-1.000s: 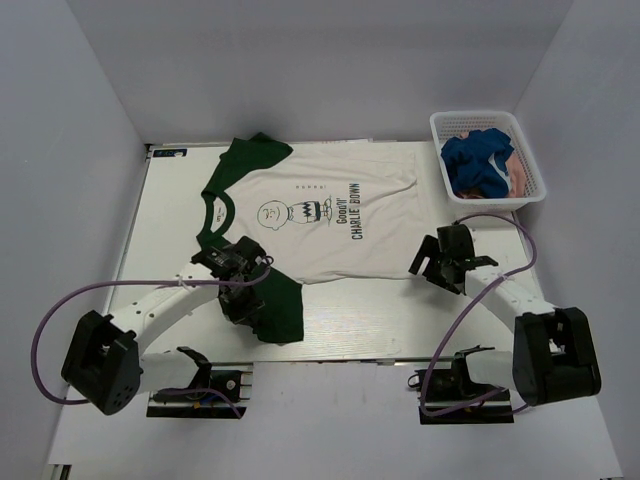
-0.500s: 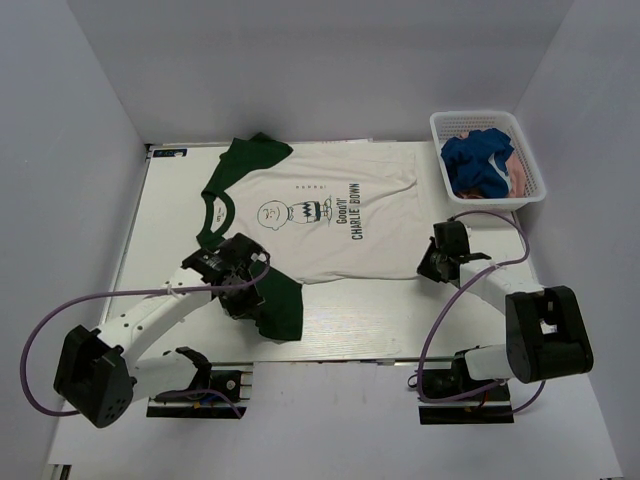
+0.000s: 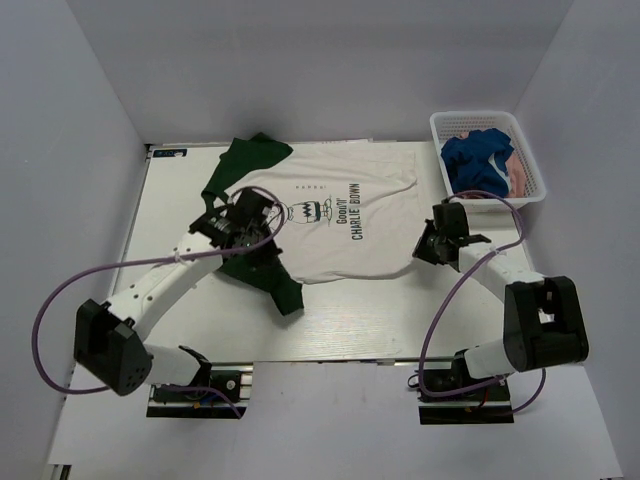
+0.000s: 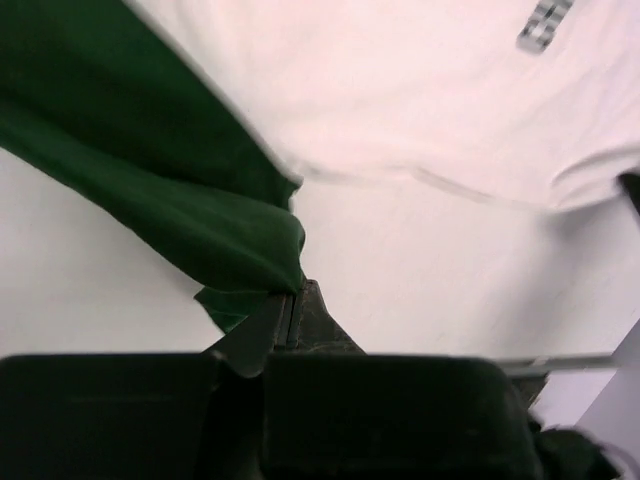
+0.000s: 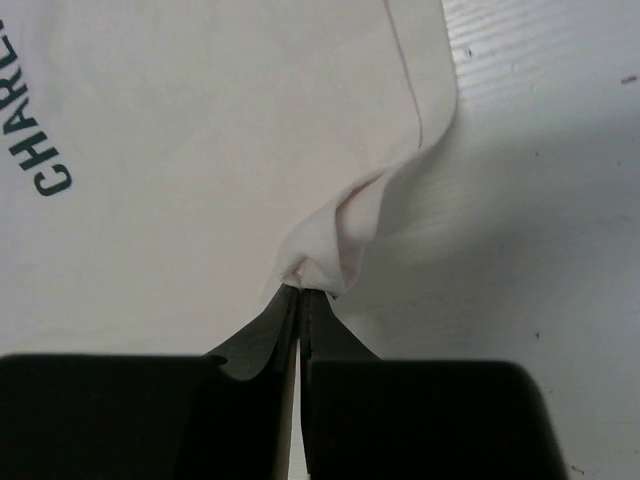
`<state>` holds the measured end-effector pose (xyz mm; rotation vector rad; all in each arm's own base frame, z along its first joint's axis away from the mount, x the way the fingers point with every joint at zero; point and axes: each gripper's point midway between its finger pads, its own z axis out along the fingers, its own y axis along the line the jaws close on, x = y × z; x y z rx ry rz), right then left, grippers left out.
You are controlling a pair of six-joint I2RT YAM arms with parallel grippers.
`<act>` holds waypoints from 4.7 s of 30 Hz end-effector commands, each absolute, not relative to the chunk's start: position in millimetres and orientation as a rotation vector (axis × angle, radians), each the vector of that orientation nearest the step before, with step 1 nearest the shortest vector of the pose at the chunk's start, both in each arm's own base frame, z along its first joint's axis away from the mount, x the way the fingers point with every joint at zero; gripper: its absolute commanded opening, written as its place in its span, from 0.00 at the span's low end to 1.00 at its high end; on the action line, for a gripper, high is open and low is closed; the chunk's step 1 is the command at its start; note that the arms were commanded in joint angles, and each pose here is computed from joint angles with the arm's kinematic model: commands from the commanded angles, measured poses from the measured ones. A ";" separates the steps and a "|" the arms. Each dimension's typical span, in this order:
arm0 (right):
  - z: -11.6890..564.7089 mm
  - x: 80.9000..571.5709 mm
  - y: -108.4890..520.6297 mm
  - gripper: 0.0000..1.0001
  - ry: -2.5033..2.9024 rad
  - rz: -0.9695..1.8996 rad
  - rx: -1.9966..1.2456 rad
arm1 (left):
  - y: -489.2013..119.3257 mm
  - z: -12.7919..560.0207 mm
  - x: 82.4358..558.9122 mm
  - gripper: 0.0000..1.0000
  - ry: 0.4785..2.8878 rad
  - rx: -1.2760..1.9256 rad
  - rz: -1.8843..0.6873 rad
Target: Fold and stack the t-shirts
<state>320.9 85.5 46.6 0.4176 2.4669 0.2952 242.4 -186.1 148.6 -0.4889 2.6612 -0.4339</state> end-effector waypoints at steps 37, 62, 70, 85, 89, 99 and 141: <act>79.3 469.2 72.4 0.29 2.452 0.115 0.440 | -87.1 182.7 559.0 0.45 2.279 -0.603 -0.312; 21.2 439.7 133.5 0.90 2.588 0.197 0.148 | -103.3 35.0 433.0 1.00 2.625 -0.647 -0.442; -5.5 363.2 118.5 0.90 2.680 0.143 0.219 | -77.9 -19.3 331.5 1.00 2.835 -0.877 -0.207; 37.1 234.0 151.4 0.90 2.626 0.242 -0.210 | -54.1 51.7 199.3 1.00 2.645 -1.108 -0.139; 76.0 259.8 161.0 0.90 2.433 0.307 -0.197 | -77.8 90.8 246.7 1.00 2.528 -0.891 -0.396; 106.8 290.1 180.8 0.90 2.329 0.379 -0.172 | -115.2 86.3 295.1 1.00 2.598 -0.705 -0.524; 151.2 388.0 151.9 0.90 2.201 0.149 0.136 | -57.1 149.9 526.4 1.00 2.316 -0.520 0.107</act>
